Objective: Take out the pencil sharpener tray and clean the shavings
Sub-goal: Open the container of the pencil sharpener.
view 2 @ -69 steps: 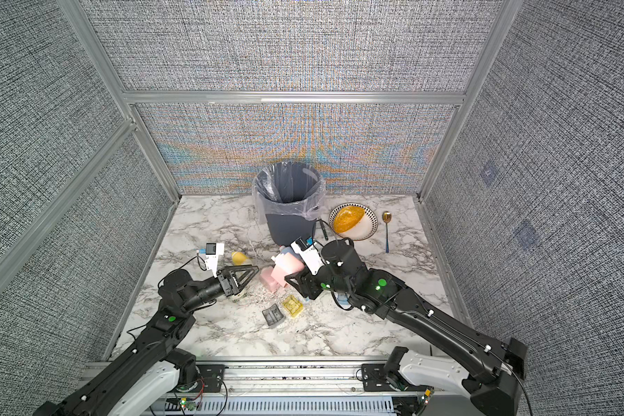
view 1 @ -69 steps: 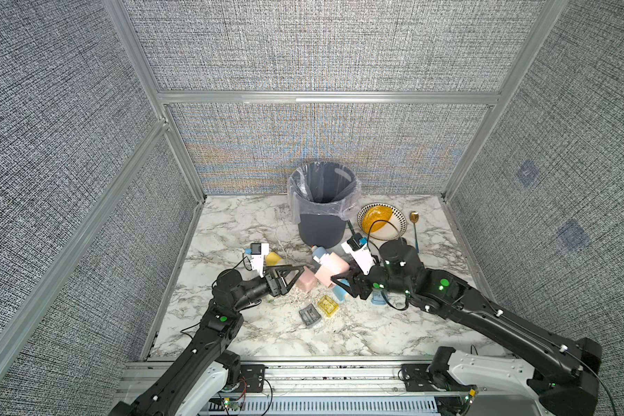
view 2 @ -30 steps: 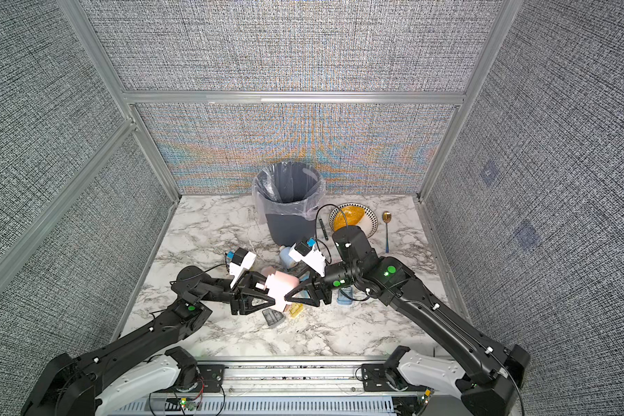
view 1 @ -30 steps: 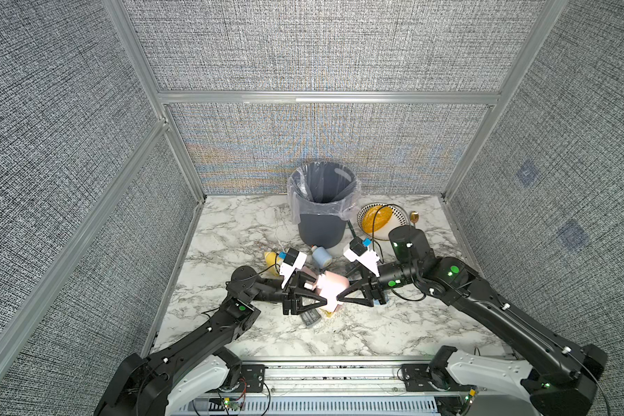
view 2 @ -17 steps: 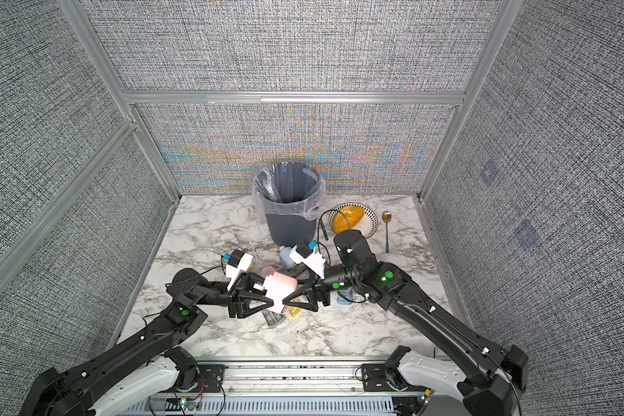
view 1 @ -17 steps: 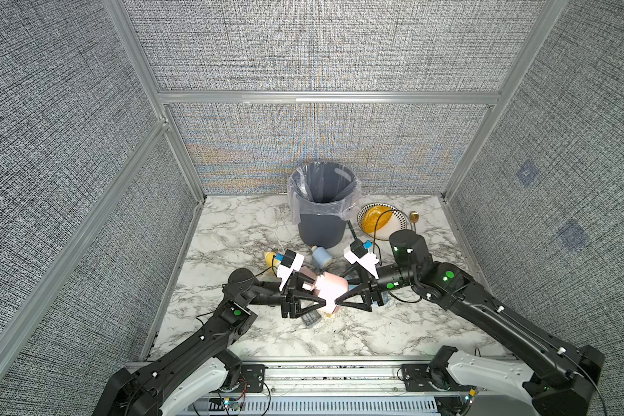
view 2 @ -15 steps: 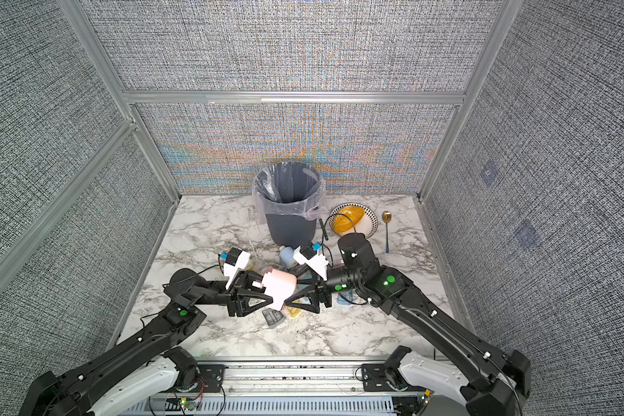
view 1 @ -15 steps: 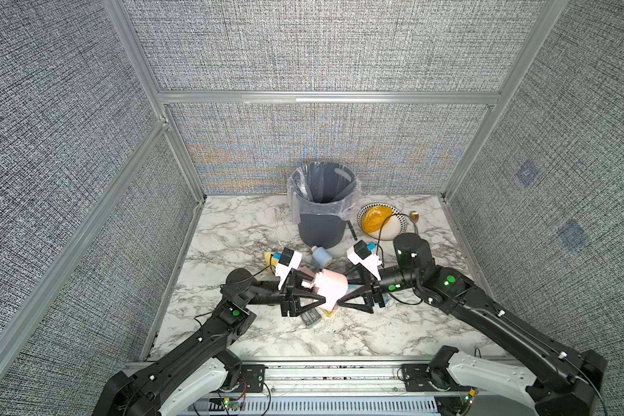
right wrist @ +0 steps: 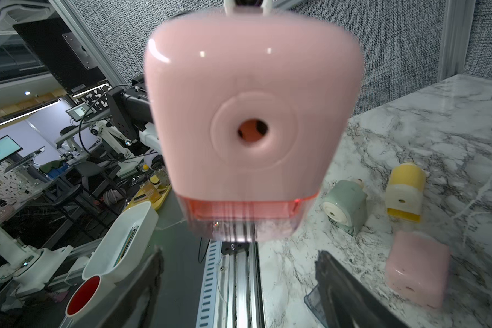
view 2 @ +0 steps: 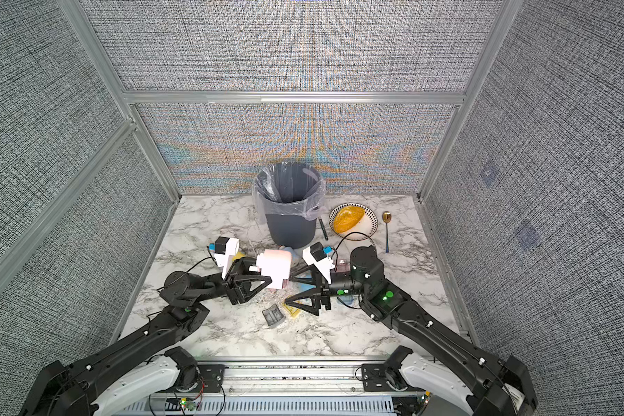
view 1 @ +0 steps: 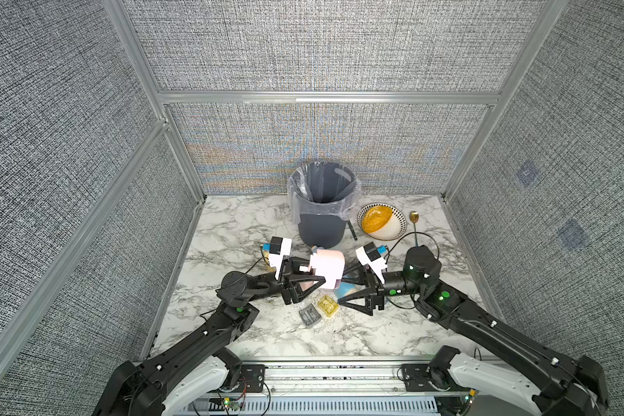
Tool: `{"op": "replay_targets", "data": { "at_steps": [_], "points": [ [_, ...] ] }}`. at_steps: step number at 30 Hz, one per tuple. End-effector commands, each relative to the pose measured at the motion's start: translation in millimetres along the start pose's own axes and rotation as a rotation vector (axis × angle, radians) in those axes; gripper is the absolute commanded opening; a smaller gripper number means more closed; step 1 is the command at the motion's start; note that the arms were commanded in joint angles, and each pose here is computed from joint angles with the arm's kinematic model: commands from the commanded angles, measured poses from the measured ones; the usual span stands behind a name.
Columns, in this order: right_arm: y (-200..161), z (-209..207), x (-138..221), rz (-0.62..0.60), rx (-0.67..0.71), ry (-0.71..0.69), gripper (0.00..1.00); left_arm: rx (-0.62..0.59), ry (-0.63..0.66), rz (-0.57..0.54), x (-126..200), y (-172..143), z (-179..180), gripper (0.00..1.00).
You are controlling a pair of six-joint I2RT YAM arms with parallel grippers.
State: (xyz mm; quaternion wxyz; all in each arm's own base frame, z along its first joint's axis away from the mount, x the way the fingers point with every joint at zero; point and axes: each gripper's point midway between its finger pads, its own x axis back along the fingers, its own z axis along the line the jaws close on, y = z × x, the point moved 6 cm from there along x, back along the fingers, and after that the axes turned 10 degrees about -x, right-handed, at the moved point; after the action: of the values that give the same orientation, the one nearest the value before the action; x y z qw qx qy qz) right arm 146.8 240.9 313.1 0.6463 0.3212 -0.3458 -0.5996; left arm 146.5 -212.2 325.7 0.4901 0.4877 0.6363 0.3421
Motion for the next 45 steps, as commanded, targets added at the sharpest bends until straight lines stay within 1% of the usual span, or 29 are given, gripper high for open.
{"op": "replay_targets", "data": {
  "at_steps": [1, 7, 11, 15, 16, 20, 23, 28, 30, 31, 32, 36, 38, 43, 45],
  "points": [
    [21.8, 5.9, -0.8, -0.088, 0.023, 0.016, 0.87, -0.048, -0.028, -0.088, 2.2, 17.6, -11.4, 0.00],
    [33.6, 8.4, -2.8, -0.134, 0.020, 0.060, 0.87, -0.051, -0.030, -0.090, 8.0, 16.9, -18.9, 0.00],
    [39.4, 11.7, -5.6, -0.130, 0.021, 0.095, 0.86, -0.047, -0.030, -0.086, 9.4, 14.9, -19.4, 0.00],
    [39.4, 15.4, -8.8, -0.107, 0.020, 0.147, 0.84, -0.044, -0.032, -0.084, 8.9, 14.2, -18.8, 0.00],
    [39.5, 15.4, -9.7, -0.103, 0.019, 0.150, 0.83, -0.045, -0.032, -0.084, 9.0, 13.7, -18.8, 0.00],
    [40.1, 17.6, -11.8, -0.080, 0.014, 0.172, 0.71, -0.044, -0.032, -0.084, 9.7, 12.9, -19.1, 0.00],
    [39.2, 17.0, -13.5, -0.064, 0.003, 0.178, 0.65, -0.043, -0.034, -0.085, 10.0, 13.4, -20.0, 0.00],
    [35.6, 15.6, -17.1, -0.047, -0.004, 0.185, 0.59, -0.037, -0.026, -0.082, 10.2, 12.2, -18.6, 0.00],
    [32.9, 14.7, -19.1, -0.037, -0.006, 0.182, 0.55, -0.036, -0.027, -0.081, 9.9, 12.5, -19.0, 0.00],
    [32.1, 15.7, -20.1, -0.034, -0.003, 0.185, 0.54, -0.036, -0.026, -0.081, 9.9, 12.6, -18.8, 0.00],
    [40.6, 22.0, -19.9, -0.045, 0.022, 0.193, 0.54, -0.035, -0.026, -0.081, 9.8, 12.7, -18.7, 0.00],
    [42.9, 24.8, -21.8, -0.040, 0.036, 0.183, 0.54, -0.033, -0.027, -0.078, 9.7, 12.3, -18.5, 0.00],
    [44.1, 25.0, -22.4, -0.039, 0.038, 0.176, 0.60, -0.031, -0.026, -0.078, 9.7, 12.1, -18.4, 0.00],
    [44.5, 23.4, -23.5, -0.038, 0.036, 0.165, 0.68, -0.029, -0.027, -0.079, 10.3, 11.9, -19.1, 0.00],
    [44.3, 22.7, -23.6, -0.039, 0.036, 0.161, 0.69, -0.031, -0.027, -0.080, 10.4, 12.2, -19.3, 0.00]
  ]
}}
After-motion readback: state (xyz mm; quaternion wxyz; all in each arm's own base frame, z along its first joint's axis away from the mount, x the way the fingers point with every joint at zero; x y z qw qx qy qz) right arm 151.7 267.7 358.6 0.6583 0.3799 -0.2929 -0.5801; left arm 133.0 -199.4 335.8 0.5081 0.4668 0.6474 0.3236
